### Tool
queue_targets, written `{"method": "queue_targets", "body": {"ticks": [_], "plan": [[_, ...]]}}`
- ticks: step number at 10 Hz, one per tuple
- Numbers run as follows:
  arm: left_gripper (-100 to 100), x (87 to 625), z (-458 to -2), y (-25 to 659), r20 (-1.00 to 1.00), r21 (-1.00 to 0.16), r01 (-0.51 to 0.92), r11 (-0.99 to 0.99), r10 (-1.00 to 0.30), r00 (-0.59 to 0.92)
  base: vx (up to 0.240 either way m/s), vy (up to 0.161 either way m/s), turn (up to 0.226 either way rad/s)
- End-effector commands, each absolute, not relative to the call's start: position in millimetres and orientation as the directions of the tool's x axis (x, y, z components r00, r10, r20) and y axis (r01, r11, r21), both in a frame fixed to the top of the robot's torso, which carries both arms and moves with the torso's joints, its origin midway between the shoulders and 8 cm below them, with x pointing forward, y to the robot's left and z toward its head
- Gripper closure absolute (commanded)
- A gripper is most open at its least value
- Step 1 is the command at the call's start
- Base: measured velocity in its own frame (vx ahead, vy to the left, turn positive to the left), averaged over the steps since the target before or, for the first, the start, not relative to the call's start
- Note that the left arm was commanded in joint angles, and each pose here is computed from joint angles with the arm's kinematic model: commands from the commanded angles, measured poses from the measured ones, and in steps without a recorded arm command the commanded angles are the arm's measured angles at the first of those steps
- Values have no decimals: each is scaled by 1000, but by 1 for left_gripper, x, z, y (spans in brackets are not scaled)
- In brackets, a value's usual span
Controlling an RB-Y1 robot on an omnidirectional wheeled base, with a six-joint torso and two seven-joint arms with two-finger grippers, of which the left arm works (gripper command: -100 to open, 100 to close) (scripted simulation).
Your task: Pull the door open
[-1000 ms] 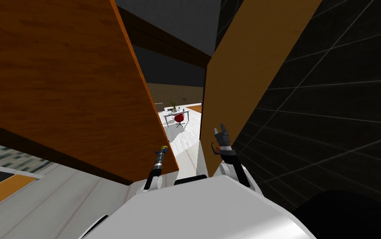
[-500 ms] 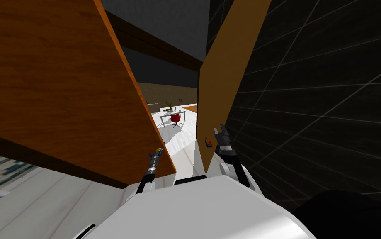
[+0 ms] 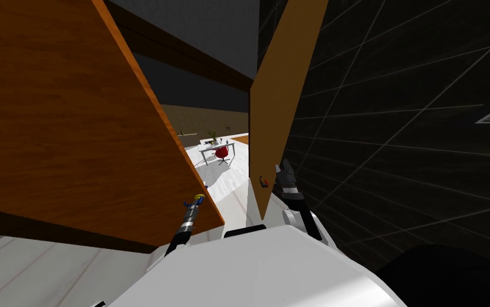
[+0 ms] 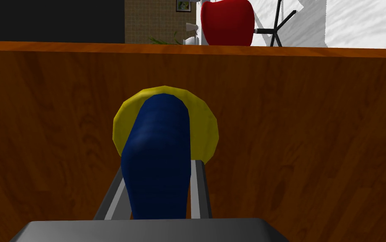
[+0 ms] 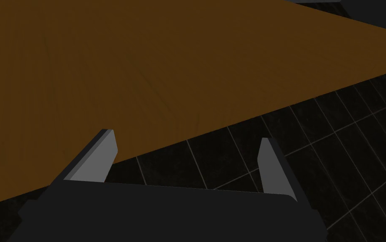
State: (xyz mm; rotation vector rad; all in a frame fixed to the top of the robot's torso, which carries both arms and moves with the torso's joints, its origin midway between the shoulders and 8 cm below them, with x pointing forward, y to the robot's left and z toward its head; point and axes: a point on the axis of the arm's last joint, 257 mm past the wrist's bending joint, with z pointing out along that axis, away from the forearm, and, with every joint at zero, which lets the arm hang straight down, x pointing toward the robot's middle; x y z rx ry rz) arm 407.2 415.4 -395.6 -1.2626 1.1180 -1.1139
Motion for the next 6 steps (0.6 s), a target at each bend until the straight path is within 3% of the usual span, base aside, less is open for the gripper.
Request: {"method": "queue_targets", "body": {"ticks": [1, 4, 6], "plan": [[100, 398, -393, 424, 3, -1000, 3, -2, -993, 118, 19, 5, -95], [100, 390, -396, 431, 3, -1000, -6, -4, -994, 114, 19, 9, -50], [100, 373, -395, 434, 2, -1000, -1, -2, -996, 85, -216, 62, -213]]}}
